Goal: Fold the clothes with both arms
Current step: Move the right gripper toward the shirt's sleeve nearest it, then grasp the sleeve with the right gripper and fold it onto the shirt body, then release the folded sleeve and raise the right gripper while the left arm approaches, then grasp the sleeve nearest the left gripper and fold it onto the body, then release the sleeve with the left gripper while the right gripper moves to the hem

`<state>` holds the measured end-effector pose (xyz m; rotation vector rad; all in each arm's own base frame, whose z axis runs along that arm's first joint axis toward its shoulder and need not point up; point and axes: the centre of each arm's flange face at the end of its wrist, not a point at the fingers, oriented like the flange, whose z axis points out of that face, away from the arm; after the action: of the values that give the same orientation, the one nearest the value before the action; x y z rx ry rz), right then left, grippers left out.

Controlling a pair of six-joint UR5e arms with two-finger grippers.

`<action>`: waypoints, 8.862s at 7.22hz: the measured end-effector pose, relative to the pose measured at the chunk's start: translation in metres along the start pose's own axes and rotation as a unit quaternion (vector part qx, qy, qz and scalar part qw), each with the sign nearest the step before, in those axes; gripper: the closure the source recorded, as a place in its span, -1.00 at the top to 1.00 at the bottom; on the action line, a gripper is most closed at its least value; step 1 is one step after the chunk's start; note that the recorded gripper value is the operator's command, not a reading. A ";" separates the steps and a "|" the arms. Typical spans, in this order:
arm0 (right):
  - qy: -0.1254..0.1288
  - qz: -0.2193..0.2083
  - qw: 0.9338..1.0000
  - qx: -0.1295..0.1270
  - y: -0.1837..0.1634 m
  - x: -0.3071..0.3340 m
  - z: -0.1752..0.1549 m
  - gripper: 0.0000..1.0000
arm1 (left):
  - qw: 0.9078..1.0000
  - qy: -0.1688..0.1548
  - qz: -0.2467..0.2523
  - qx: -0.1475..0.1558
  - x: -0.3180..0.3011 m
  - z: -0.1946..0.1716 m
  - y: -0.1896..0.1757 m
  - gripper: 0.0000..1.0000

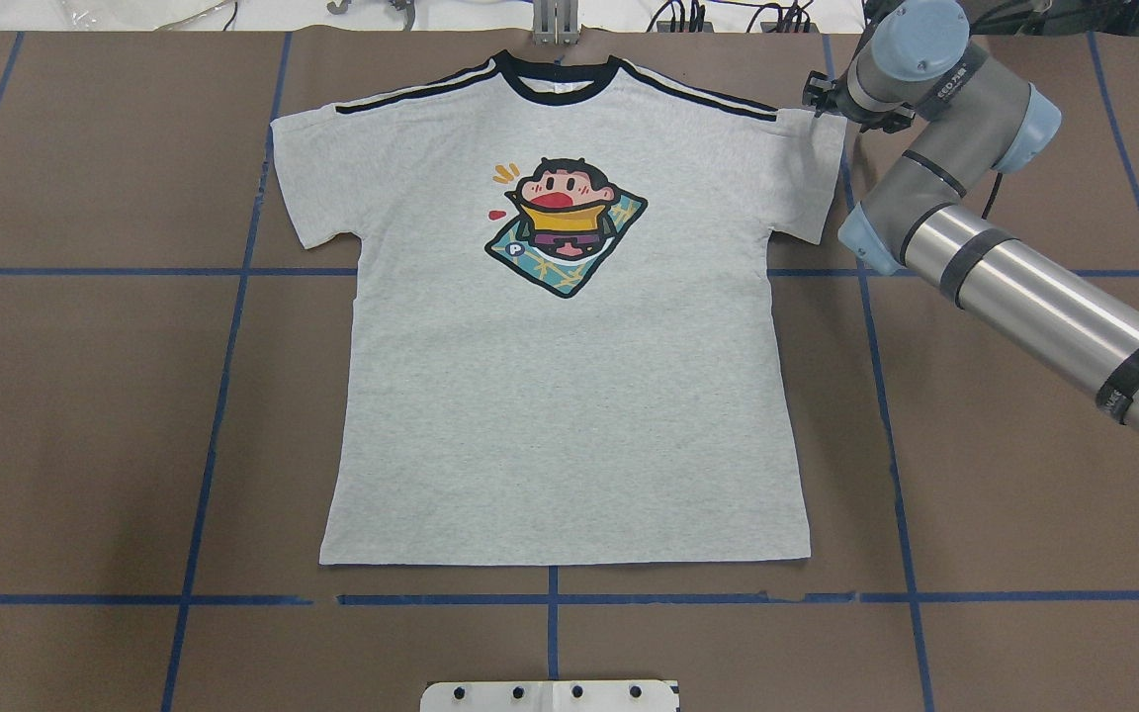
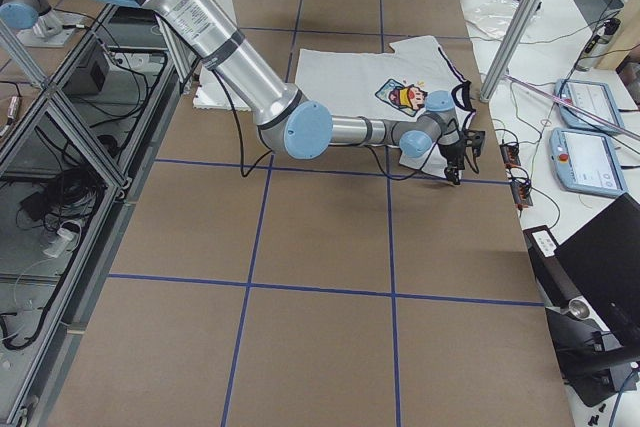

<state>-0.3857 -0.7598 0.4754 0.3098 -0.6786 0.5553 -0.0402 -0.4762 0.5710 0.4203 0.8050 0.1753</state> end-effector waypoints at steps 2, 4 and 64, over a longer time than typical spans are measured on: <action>0.002 0.000 1.000 0.000 0.001 0.001 0.002 -1.00 | 1.000 0.000 0.001 0.001 0.001 -0.001 0.000 1.00; 0.000 0.002 1.000 0.000 0.000 -0.001 0.000 -1.00 | 1.000 0.000 0.001 0.001 0.001 -0.001 0.000 1.00; -0.166 0.069 0.974 -0.140 0.123 0.124 -0.179 0.93 | 0.950 0.184 -0.211 0.135 0.474 0.197 -0.220 0.99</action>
<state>-0.2869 -0.5336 0.4365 0.0906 -1.0968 0.5364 0.4261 -0.5866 0.2849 0.4677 1.2762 -0.2687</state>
